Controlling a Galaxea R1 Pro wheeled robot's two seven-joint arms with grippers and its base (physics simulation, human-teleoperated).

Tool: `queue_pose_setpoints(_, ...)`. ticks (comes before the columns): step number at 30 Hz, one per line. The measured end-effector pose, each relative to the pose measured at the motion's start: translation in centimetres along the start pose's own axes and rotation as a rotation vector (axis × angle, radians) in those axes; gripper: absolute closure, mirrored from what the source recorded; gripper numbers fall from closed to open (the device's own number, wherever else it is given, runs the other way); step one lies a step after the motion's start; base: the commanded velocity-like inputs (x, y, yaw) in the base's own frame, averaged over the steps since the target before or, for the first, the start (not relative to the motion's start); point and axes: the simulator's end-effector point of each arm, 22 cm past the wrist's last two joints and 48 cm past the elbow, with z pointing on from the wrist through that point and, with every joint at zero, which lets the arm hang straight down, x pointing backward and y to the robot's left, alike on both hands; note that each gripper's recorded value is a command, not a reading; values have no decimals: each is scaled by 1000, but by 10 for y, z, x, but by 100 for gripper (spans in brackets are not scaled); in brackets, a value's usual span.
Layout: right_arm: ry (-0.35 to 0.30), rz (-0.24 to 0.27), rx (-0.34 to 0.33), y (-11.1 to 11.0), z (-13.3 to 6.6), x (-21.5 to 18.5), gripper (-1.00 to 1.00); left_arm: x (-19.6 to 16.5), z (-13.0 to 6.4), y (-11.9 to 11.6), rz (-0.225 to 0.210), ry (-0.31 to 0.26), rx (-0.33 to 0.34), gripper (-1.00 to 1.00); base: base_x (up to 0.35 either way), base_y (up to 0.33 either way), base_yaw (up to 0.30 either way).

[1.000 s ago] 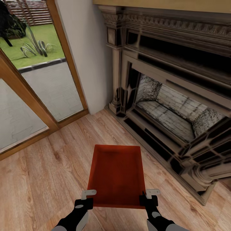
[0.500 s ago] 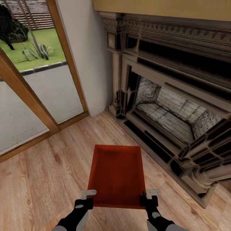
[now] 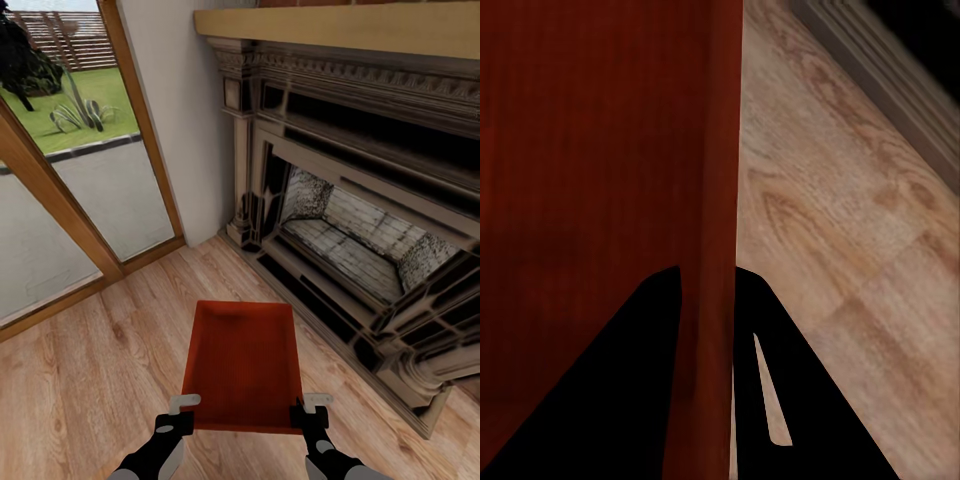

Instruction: Move the two storage containers from the living room to the garage. In the garage, place one container on the floor and stack the other container on top of it (either order is fine).

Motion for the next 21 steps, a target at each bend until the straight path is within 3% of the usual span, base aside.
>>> queue_pose_setpoints(21,-28,-15,-6,1,2,-17,100,-10,-3,1,-19,-25,1,100,0,0,0)
